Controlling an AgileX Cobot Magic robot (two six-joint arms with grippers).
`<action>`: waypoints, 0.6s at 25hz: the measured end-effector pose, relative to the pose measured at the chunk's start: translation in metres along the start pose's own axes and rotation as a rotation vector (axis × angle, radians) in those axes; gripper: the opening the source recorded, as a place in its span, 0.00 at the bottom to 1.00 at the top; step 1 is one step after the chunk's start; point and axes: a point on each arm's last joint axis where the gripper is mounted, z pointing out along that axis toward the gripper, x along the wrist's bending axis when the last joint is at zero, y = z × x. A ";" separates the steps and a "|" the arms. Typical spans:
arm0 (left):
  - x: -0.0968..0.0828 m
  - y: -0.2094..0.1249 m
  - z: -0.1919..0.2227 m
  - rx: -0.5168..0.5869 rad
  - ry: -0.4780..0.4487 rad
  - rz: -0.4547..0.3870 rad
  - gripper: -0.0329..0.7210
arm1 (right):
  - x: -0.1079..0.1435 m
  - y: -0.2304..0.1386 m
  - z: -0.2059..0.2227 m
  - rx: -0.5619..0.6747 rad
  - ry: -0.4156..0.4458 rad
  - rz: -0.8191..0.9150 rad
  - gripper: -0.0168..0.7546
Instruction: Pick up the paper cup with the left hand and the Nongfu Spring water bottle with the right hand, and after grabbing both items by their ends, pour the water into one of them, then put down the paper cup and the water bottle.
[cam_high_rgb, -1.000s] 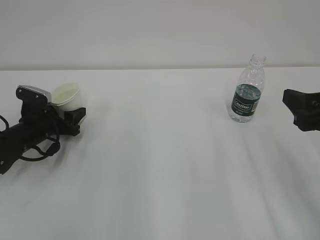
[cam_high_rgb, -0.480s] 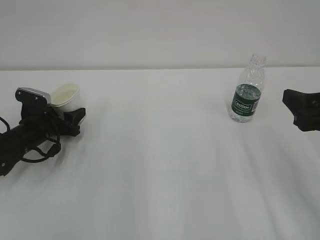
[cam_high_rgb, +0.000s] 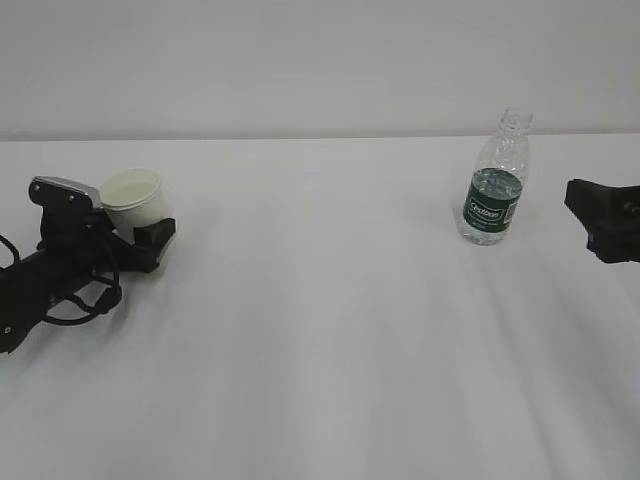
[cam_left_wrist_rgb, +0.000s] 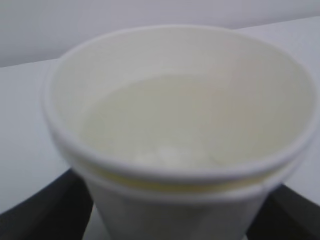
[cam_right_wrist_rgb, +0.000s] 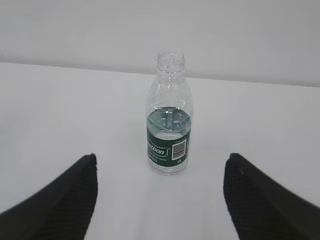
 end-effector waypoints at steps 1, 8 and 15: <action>0.000 0.000 0.000 0.000 0.000 0.000 0.88 | 0.000 0.000 0.000 0.000 0.000 0.000 0.78; -0.002 0.012 -0.009 -0.011 0.003 0.003 0.89 | 0.000 0.000 0.000 0.000 0.000 0.000 0.78; -0.007 0.021 -0.025 0.002 0.005 -0.003 0.88 | 0.000 0.000 0.000 0.000 0.000 0.000 0.79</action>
